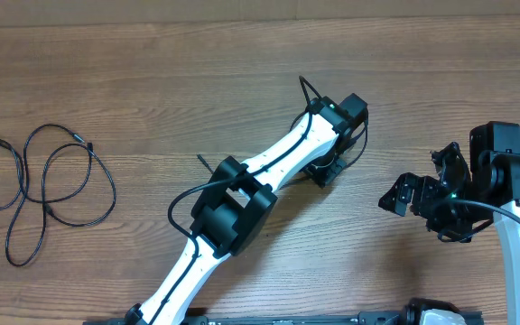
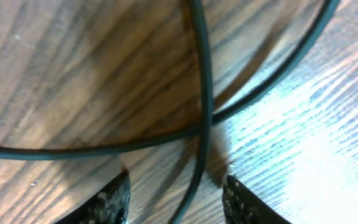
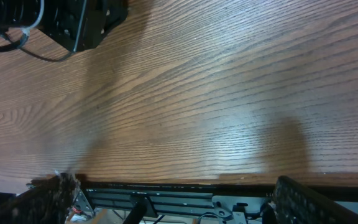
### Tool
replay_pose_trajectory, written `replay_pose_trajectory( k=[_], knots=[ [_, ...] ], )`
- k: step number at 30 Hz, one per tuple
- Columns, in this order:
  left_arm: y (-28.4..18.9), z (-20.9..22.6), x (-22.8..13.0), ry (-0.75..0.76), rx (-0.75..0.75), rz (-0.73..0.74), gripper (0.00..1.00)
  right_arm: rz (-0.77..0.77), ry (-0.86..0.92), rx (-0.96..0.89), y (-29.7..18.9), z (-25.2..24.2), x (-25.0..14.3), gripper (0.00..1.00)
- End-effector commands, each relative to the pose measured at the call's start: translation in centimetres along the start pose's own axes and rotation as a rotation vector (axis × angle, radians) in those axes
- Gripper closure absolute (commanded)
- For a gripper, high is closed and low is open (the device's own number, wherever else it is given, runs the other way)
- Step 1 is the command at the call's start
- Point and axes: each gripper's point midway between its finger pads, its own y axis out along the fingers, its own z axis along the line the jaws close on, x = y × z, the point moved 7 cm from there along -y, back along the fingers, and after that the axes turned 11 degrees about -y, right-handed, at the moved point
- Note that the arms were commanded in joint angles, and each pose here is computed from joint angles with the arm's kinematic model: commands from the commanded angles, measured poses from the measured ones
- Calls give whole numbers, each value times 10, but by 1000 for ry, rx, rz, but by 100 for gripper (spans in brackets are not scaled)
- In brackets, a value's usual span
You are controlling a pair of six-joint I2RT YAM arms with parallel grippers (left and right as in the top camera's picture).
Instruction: Untangle cables
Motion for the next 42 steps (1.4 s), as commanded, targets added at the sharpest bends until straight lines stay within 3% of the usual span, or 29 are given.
replay_pose_trajectory(
  k=[1, 8, 17, 25, 27, 28, 34, 42],
  knots=[
    [10, -5, -7, 11, -4, 40, 56, -3, -17, 1, 0, 1, 0, 0],
    [11, -4, -11, 9, 1, 63, 58, -3, -17, 1, 0, 1, 0, 0],
    [27, 0, -25, -8, 17, 128, 68, -3, -17, 1, 0, 1, 0, 0],
    [26, 1, -27, -10, 20, 139, 83, -3, -17, 1, 0, 1, 0, 0],
    [21, 2, -25, -12, 25, 130, 91, -3, -17, 1, 0, 1, 0, 0],
    [13, 5, -22, -32, 51, 112, 96, -3, -17, 1, 0, 1, 0, 0],
    [-30, 18, -1, -107, 131, -10, 95, -3, -17, 1, 0, 1, 0, 0],
    [-148, 89, 19, -425, 362, -354, 96, -3, -17, 1, 0, 1, 0, 0]
  ],
)
